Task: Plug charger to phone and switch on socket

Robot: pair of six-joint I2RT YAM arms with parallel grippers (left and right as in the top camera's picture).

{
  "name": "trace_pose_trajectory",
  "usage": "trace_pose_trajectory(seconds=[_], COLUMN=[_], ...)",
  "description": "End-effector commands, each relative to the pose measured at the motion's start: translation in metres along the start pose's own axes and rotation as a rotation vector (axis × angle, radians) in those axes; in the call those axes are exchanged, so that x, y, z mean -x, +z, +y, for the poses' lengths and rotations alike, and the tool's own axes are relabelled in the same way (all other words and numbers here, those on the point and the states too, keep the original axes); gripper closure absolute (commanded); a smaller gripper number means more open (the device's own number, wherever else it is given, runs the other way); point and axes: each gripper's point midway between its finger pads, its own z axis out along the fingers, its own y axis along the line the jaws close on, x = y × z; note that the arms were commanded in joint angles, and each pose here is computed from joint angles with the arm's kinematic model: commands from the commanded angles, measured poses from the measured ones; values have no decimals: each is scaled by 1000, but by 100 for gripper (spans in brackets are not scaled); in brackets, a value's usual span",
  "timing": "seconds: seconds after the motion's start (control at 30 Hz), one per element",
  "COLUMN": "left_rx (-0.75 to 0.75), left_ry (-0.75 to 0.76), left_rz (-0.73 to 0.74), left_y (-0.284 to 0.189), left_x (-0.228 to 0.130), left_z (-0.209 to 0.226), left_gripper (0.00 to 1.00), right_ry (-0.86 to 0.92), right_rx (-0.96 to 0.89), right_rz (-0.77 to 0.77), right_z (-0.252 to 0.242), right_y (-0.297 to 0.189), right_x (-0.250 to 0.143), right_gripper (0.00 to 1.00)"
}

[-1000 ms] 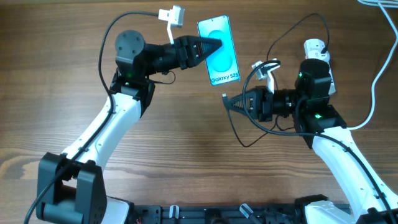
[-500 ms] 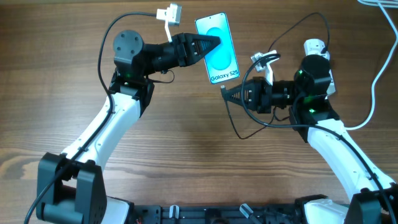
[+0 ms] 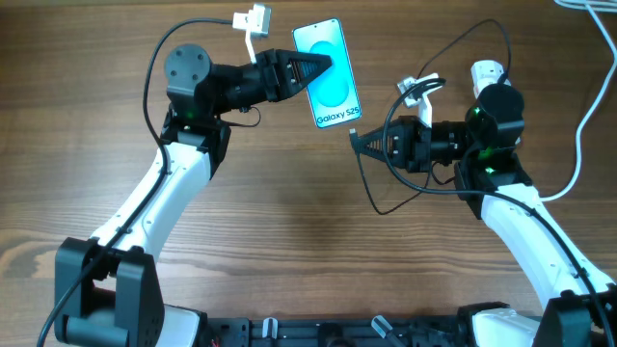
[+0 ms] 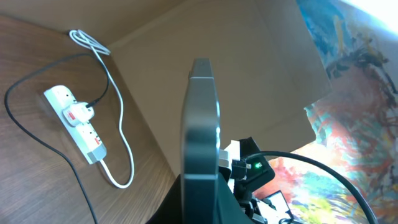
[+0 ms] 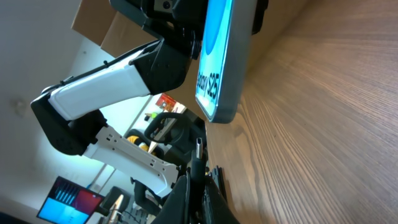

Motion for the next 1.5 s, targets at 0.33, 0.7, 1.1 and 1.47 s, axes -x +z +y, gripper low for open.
trace_pose_trajectory(seconds=[0.33,0.7,1.1,1.47], left_rx=[-20,-24,-24,-16], left_ry=[1,0,4,4], left_rz=[0,8,8,-9], left_y=[11,14,14,14], left_x=[-3,-6,-6,-3], left_z=[-12,-13,-13,-12], left_gripper=[96,96,96,96], right_ry=[12,20,37,42], right_rx=[-8,-8,0,8], right_rz=[-11,-10,-2,6], right_z=[-1,-1,1,2], right_y=[0,0,0,0], right_x=[4,4,2,1], right_gripper=[96,96,96,96])
